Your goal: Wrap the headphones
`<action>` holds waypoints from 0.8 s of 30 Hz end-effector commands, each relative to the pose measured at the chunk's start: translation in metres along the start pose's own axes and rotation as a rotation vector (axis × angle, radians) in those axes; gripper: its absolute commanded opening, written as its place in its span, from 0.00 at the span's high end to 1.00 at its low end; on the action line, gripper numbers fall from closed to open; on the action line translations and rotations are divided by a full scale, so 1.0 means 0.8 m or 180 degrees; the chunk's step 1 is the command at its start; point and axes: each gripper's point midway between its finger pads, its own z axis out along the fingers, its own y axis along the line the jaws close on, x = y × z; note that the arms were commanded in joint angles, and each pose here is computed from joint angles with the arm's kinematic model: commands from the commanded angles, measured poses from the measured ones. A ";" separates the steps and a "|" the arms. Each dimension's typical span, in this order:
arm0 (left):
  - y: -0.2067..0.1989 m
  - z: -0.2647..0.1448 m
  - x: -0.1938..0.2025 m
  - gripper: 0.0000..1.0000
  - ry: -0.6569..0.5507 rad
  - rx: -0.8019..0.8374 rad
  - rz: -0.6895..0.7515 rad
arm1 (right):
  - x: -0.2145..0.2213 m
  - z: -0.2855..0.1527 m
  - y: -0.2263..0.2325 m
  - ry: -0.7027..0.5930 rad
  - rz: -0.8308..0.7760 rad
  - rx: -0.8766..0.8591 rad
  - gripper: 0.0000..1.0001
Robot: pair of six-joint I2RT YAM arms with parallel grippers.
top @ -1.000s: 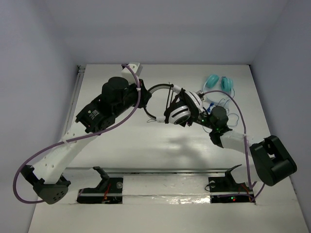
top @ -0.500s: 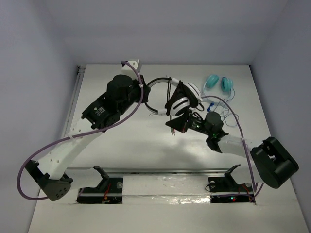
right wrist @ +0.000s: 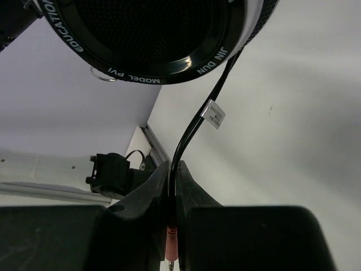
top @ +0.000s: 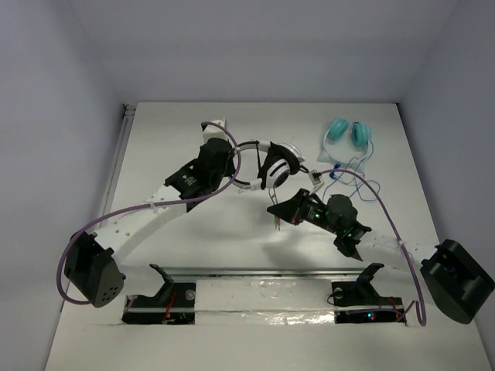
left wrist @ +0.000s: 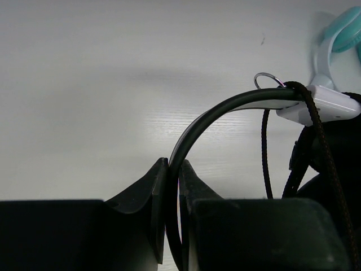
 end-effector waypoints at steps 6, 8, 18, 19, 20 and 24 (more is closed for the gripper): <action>0.007 0.039 0.013 1.00 -0.0479 -0.0028 -0.0644 | 0.025 0.009 -0.033 0.0128 0.0441 0.0371 0.98; 0.012 0.049 0.035 1.00 -0.0401 -0.0064 -0.0638 | 0.028 0.011 -0.045 0.0108 0.0534 0.0481 0.94; 0.054 0.071 0.141 1.00 0.0020 -0.0323 -0.0548 | 0.043 0.024 -0.081 0.0233 0.0562 0.0778 0.79; 0.056 0.072 0.146 1.00 0.0030 -0.0331 -0.0546 | 0.042 0.027 -0.080 0.0240 0.0539 0.0774 0.67; 0.055 0.073 0.147 1.00 0.0019 -0.0317 -0.0551 | 0.042 0.028 -0.080 0.0259 0.0515 0.0779 0.61; 0.062 0.077 0.156 1.00 0.0041 -0.0378 -0.0503 | 0.039 0.027 -0.080 0.0328 0.0388 0.0876 0.36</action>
